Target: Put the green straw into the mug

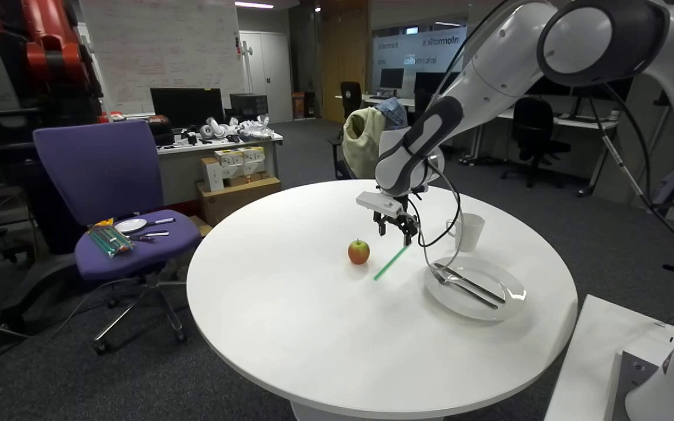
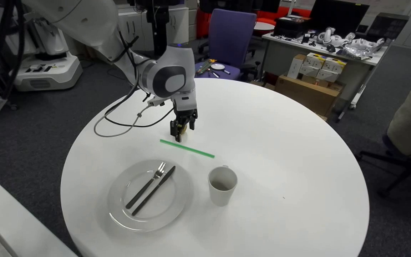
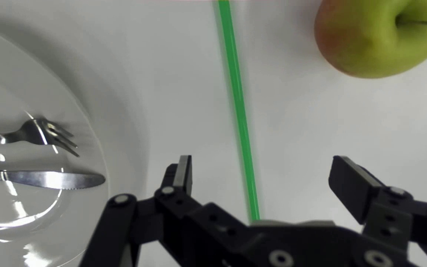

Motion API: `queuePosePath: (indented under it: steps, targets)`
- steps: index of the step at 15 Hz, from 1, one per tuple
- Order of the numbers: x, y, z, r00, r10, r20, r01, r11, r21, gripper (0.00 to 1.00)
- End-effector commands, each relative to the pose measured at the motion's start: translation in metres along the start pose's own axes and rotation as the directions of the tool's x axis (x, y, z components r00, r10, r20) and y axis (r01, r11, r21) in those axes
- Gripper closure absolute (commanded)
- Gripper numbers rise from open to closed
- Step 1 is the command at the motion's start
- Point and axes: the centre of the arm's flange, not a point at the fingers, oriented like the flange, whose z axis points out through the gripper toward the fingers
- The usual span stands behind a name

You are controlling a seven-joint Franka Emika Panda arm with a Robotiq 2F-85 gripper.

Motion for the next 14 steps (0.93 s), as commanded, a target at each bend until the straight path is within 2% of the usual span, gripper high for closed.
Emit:
queuePosePath:
  steps: [1, 8, 14]
  targets:
    - [-0.001, -0.009, 0.011, 0.998, -0.069, -0.013, 0.068, 0.998, -0.010, 0.00]
    - [0.016, 0.001, 0.036, 0.995, -0.096, -0.025, 0.095, 0.994, -0.054, 0.00]
    - [0.026, 0.004, 0.037, 0.993, -0.115, -0.018, 0.114, 0.992, -0.055, 0.00]
